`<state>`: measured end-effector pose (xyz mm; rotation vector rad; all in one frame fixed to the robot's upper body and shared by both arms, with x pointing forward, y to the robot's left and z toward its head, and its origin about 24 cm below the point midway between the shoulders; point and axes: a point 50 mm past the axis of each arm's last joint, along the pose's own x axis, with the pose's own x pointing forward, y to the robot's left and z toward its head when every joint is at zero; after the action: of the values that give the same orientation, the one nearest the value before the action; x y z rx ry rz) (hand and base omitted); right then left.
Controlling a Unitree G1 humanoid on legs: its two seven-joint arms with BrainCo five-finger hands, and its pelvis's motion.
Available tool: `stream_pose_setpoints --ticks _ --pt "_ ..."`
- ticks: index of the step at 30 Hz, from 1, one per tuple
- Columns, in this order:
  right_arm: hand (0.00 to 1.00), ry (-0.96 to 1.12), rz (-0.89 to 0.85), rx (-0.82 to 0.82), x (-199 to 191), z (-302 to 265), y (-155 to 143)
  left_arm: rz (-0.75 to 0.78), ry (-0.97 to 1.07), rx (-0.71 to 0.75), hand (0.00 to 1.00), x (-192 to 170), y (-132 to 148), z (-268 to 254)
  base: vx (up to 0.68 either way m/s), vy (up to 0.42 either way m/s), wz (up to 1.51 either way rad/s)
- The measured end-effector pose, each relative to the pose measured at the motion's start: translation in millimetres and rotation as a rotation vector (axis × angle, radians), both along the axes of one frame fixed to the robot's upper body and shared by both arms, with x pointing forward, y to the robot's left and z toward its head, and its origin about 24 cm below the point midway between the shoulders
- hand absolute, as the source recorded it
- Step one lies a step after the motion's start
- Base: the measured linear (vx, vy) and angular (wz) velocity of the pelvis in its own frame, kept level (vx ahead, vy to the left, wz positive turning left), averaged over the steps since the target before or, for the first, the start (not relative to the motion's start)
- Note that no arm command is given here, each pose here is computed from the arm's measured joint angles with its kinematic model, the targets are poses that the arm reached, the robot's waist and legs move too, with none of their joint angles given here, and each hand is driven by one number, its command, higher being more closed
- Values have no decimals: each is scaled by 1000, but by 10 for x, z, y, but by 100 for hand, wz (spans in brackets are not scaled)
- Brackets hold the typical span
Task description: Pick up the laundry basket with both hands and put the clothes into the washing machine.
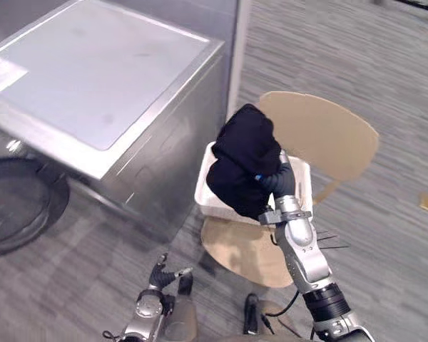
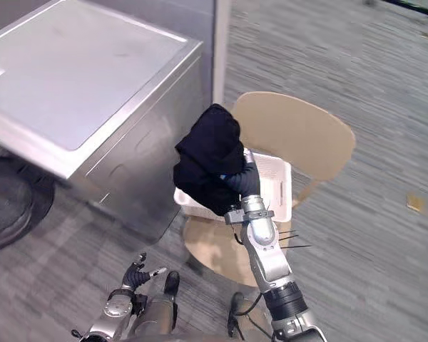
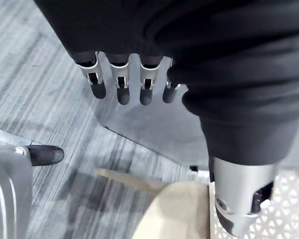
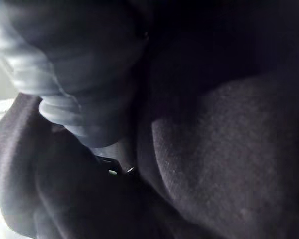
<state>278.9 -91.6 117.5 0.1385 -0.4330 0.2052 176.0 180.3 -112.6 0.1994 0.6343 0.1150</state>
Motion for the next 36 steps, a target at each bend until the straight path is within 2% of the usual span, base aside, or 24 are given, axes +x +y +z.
stream_pose_setpoints --ticks 7,12,15,17,21,26,27,32,33,36 --pt "100 27 -80 -61 63 -71 -141 -102 -253 -123 0 283 -501 446 -200 -67 97" --pt "100 -19 -99 -72 27 18 -204 -123 -515 -152 0 429 -540 928 -71 121 66" --pt "100 -27 -99 -76 10 23 -180 -213 -640 -102 0 570 -599 1196 -36 112 76" --pt "100 -26 -77 -60 -1 25 -105 -229 -711 -72 0 574 -606 1336 1 81 38" --pt "100 -10 94 -71 -71 -36 291 -234 -834 -8 0 569 -597 1565 46 59 9" --pt "100 67 231 -115 -112 -237 550 -270 -893 -14 0 606 -740 1682 22 4 1" --pt "100 82 242 -114 -114 -269 567 -277 -896 -16 100 608 -759 1689 2 -27 -4" --pt "100 148 298 -73 -131 -374 629 -284 -899 4 100 599 -797 1683 -6 -37 -7" --pt "0 152 302 -70 -136 -380 635 -280 -900 7 100 600 -793 1683 -24 -33 -9" --pt "0 162 330 -75 -176 -418 661 -261 -888 29 100 607 -744 1657 -34 -35 -9"
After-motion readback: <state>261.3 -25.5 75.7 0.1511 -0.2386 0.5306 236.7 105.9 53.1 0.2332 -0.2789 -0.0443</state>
